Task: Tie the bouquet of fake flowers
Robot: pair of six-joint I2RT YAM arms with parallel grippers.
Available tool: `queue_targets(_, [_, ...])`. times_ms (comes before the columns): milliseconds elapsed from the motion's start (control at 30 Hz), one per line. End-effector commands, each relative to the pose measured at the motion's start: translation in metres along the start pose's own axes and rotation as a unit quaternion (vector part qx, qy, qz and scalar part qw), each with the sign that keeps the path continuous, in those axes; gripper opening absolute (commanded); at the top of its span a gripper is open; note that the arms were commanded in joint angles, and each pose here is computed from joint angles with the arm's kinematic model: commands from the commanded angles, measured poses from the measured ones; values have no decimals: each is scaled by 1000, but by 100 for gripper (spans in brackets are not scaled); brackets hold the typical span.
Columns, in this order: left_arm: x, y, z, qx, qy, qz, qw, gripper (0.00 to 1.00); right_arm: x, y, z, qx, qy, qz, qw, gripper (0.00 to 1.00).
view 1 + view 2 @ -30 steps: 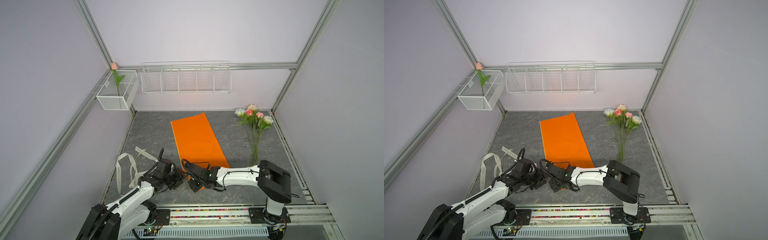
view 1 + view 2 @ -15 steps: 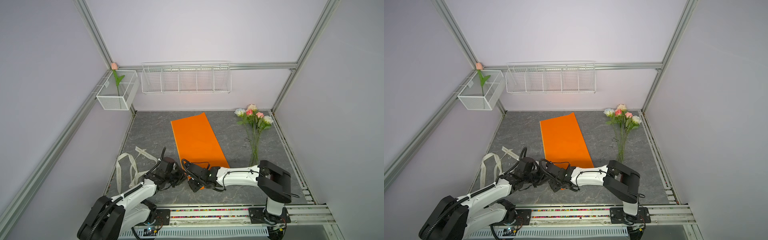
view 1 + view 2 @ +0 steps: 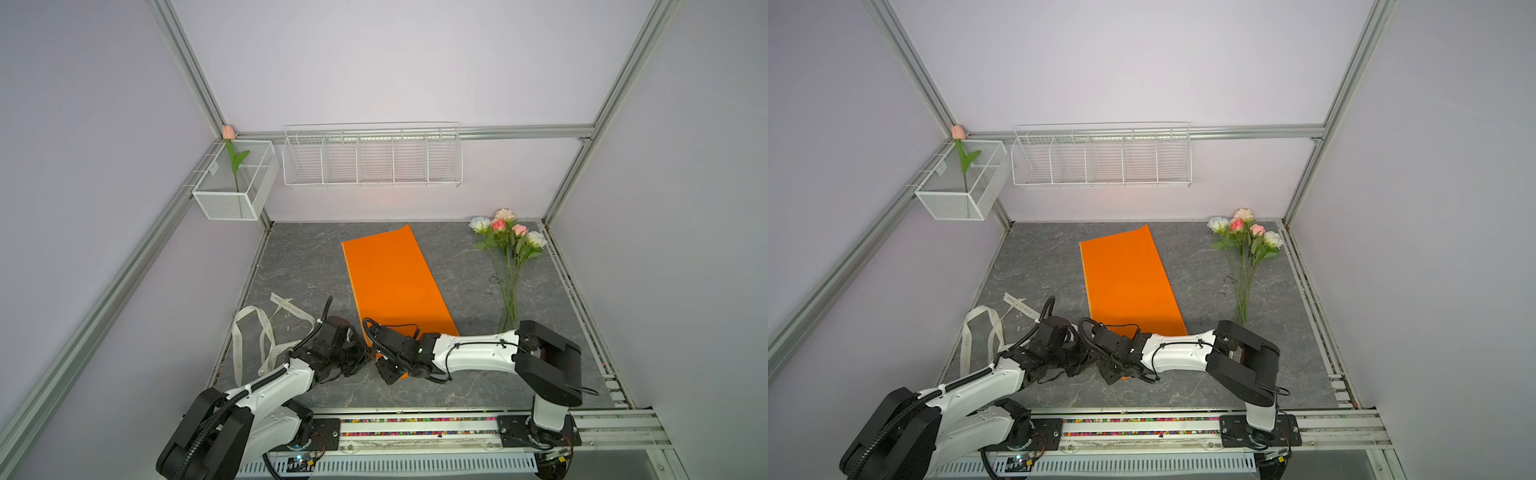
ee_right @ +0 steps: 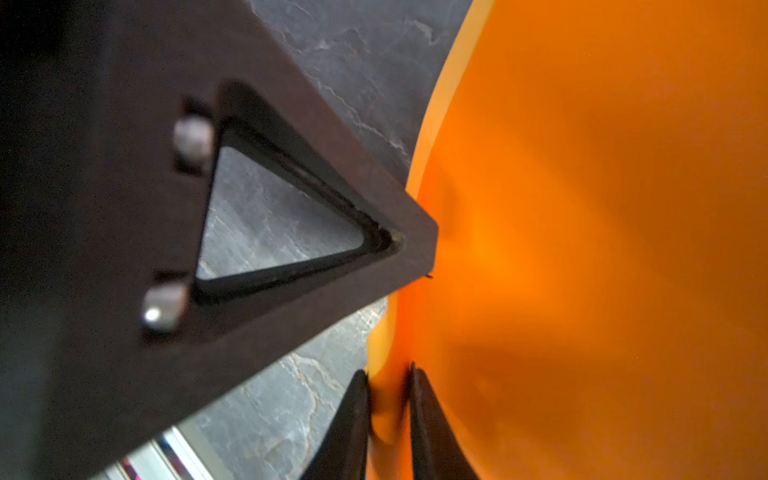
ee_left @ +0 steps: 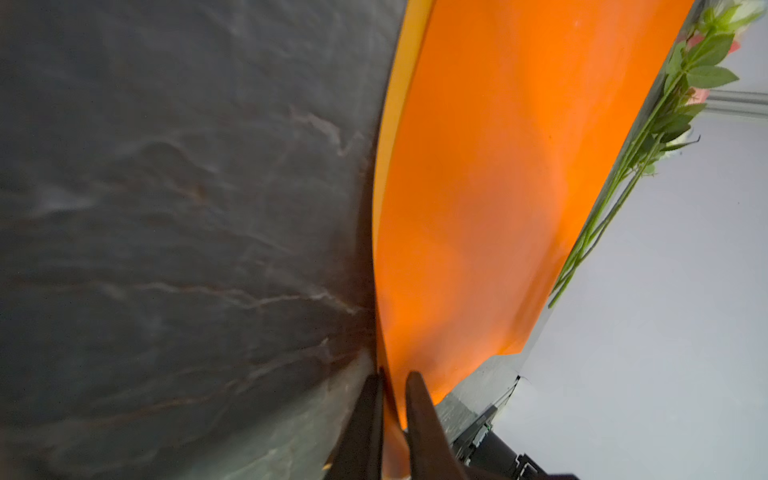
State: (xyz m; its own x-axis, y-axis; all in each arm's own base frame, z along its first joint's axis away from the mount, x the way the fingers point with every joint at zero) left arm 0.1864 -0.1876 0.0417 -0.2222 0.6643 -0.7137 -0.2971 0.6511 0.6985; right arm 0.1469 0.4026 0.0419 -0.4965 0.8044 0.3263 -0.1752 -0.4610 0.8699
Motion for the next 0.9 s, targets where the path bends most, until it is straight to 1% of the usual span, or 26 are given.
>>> queue_targets(0, [1,-1,1,-5,-3,0,1000,1,6,-1,1,3,-5,5,1000,23])
queue_targets(167, [5,1,1,-8,-6,13,1000,0,2,7,5,-9,-12,-4,1000,24])
queue_targets(233, [8,2,2,-11,-8,21,1000,0,2,11,7,-15,-14,-3,1000,20])
queue_targets(367, [11,3,3,-19,-9,28,999,0,-2,15,4,-9,-14,-9,1000,19])
queue_targets(467, [11,3,4,-20,-11,29,999,0,-1,20,5,-11,-15,-5,1000,23])
queue_targets(533, [11,2,4,-20,-13,30,999,0,1,24,6,-14,-15,0,1000,23])
queue_targets(633, [14,1,3,-16,-14,34,999,0,0,25,6,-18,-16,8,1000,16])
queue_targets(733, [14,0,2,-14,-15,34,999,0,-2,24,4,-12,-19,3,1000,17])
queue_targets(800, [15,0,2,-14,-13,35,999,0,0,25,5,-15,-19,7,1000,13])
queue_targets(867, [13,0,3,-14,-15,32,999,0,-2,25,6,-17,-21,2,1000,12])
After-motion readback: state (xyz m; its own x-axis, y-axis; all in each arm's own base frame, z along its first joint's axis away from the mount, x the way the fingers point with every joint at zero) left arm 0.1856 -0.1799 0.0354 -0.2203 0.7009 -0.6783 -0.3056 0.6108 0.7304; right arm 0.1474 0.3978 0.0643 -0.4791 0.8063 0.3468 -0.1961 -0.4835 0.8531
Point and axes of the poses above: each gripper's point midway between its finger pads, its own y axis back along the fingers, its own x axis along the line the jaws close on, z = x × y, the point moved 1 cm from there along y, back along the fingers, and after that the axes turned 12 degrees about -y, right-handed, at the moved point
